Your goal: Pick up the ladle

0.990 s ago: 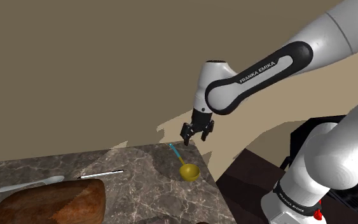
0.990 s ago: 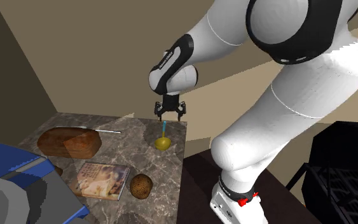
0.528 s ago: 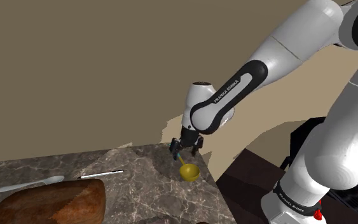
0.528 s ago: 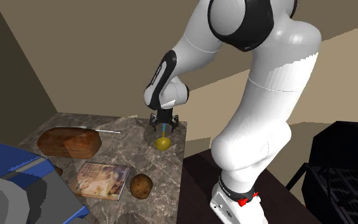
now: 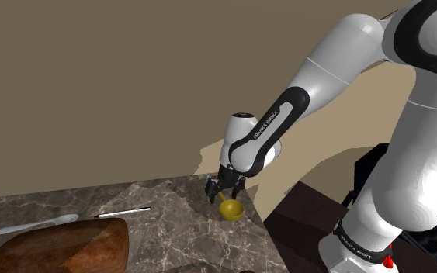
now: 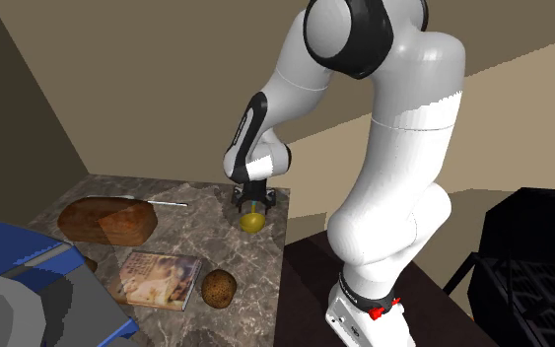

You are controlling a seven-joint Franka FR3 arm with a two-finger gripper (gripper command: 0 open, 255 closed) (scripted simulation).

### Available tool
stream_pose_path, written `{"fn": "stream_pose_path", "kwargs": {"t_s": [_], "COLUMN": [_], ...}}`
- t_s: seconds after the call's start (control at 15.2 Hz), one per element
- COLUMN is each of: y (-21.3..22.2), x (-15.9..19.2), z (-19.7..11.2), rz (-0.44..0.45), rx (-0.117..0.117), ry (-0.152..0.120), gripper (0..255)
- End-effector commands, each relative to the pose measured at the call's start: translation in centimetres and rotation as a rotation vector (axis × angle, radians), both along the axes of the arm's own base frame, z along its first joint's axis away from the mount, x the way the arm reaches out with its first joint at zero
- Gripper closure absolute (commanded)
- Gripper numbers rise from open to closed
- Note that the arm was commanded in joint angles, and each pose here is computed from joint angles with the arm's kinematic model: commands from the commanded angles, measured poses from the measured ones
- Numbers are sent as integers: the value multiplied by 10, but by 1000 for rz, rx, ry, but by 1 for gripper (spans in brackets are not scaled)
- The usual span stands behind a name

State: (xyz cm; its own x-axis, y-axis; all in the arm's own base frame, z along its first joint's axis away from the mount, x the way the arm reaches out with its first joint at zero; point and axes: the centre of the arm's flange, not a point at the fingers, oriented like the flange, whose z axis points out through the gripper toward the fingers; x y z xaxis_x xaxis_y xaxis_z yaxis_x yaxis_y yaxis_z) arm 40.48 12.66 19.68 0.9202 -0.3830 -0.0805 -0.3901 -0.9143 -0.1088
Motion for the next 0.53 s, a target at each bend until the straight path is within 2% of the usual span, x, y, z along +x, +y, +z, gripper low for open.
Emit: {"fn": "stream_pose_path", "kwargs": {"t_s": [0.0, 0.07, 0.46], "y": [0, 0, 0], "x": [1, 0, 0], "z": [-4, -4, -4], "rz": [0, 0, 0], "rx": [0, 0, 0], "ry": [-1, -1, -1], "gripper": [0, 255, 255]}}
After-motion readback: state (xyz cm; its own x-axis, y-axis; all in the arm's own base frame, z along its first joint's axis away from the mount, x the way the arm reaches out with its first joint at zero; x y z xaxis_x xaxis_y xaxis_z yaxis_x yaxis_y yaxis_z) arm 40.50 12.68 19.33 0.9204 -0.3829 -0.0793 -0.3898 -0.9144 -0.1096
